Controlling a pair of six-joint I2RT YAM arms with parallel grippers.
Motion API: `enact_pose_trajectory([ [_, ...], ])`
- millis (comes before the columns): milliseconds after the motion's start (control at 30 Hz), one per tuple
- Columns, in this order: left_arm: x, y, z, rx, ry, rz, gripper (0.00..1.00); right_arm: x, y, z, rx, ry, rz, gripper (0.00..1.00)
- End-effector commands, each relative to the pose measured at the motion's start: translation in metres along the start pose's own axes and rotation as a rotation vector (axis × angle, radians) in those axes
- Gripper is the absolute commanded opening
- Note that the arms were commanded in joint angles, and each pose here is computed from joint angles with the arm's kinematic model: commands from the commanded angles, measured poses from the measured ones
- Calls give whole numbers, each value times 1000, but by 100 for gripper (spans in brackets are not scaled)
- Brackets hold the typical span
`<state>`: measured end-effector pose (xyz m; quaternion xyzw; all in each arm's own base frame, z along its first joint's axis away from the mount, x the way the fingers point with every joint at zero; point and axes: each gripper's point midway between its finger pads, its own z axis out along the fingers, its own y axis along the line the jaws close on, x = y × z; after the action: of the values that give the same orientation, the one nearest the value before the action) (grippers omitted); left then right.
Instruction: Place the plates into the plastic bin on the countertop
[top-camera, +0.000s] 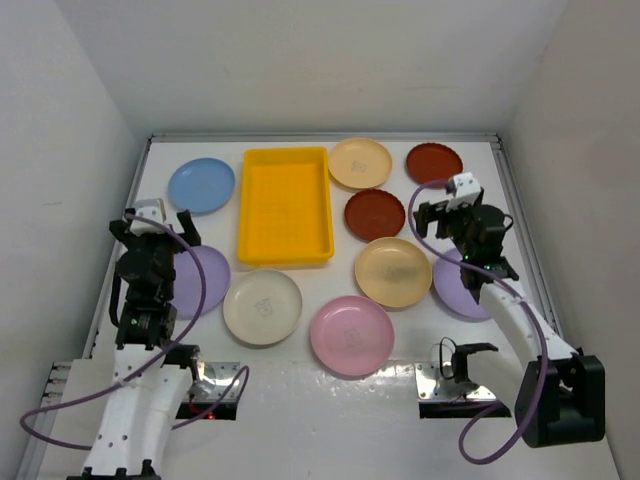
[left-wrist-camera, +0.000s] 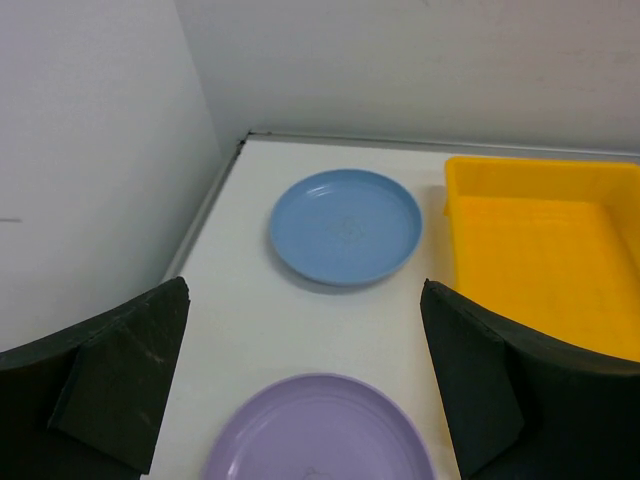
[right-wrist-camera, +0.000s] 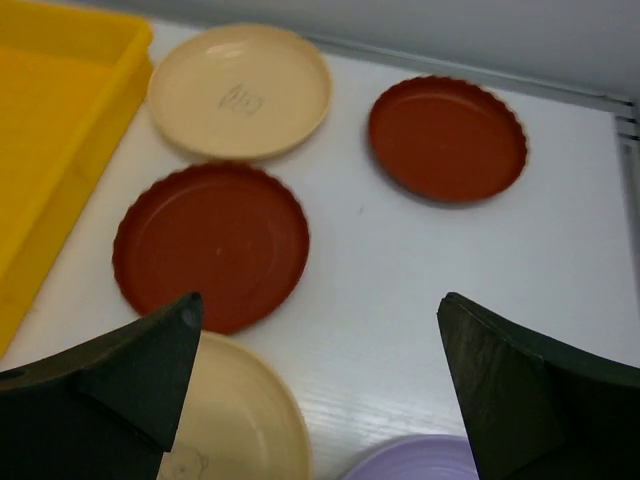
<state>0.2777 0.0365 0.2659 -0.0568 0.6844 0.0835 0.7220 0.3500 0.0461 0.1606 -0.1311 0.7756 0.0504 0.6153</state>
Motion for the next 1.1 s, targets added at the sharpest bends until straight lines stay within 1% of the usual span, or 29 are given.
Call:
enact_pose_trajectory([
  [0,-27,18,3,-77,94,62,100,-42,-43,-4,260,-18,192,100],
  [33,-27,17,8,-73,151,85,100,-72,-56,-4,321,-65,265,100],
  [67,-7,14,22,-64,277,114,100,-72,-83,-12,474,-70,357,100],
  [100,-14,12,20,-47,359,131,100,-61,-75,-11,456,-27,526,100],
  [133,-8,8,23,-17,426,152,100,-73,-78,-7,413,-41,532,98],
  [167,-1,0,25,57,491,160,100,-76,-80,-5,357,-41,522,87],
  [200,15,-3,17,105,599,173,92,-81,-49,3,153,-16,460,81],
  [233,19,-6,25,135,652,171,88,-83,-41,7,100,-3,403,77],
  [267,26,-6,26,182,693,161,86,-81,-27,11,36,31,385,76],
  [300,38,-3,20,208,773,162,85,-73,-26,12,45,85,391,80],
  [333,46,1,31,221,836,159,85,-68,-20,13,42,127,395,89],
  [367,52,19,35,187,890,138,85,-55,-23,16,66,173,392,97],
  [400,63,27,31,191,969,117,88,-43,-23,13,92,234,395,100],
  [433,60,38,40,179,985,100,89,-38,-25,13,111,258,396,100],
  [467,84,62,45,151,1072,62,91,-42,-27,17,111,269,392,100],
  [500,92,70,46,156,1105,36,93,-43,-12,19,70,288,372,100],
  [533,101,81,42,146,1153,22,96,-30,-12,12,90,359,351,100],
  [567,112,98,37,133,1191,19,96,-34,-13,12,99,364,341,100],
  [600,125,106,32,119,1235,23,96,-29,-9,12,105,389,330,98],
  [633,148,116,23,114,1292,54,96,-19,-11,9,139,416,320,96],
  [667,160,121,17,94,1322,54,94,-17,-12,10,155,415,315,95],
  [733,182,127,6,95,1382,72,94,-16,-6,10,146,411,301,95],
  [767,193,124,-1,105,1412,62,93,-13,-5,9,147,425,302,95],
  [833,205,134,-4,83,1421,27,89,-15,3,11,129,423,293,95],
  [867,211,135,-2,76,1413,8,86,-16,7,12,110,420,287,95],
  [900,221,133,-7,91,1439,-22,84,-20,10,12,99,413,281,95],
  [933,225,130,-5,109,1426,-55,82,-21,17,13,81,417,267,95],
  [1000,236,125,-6,143,1450,-79,75,-28,19,15,67,412,240,95],
  [1067,241,125,-7,151,1448,-103,70,-33,17,18,95,407,234,94],
])
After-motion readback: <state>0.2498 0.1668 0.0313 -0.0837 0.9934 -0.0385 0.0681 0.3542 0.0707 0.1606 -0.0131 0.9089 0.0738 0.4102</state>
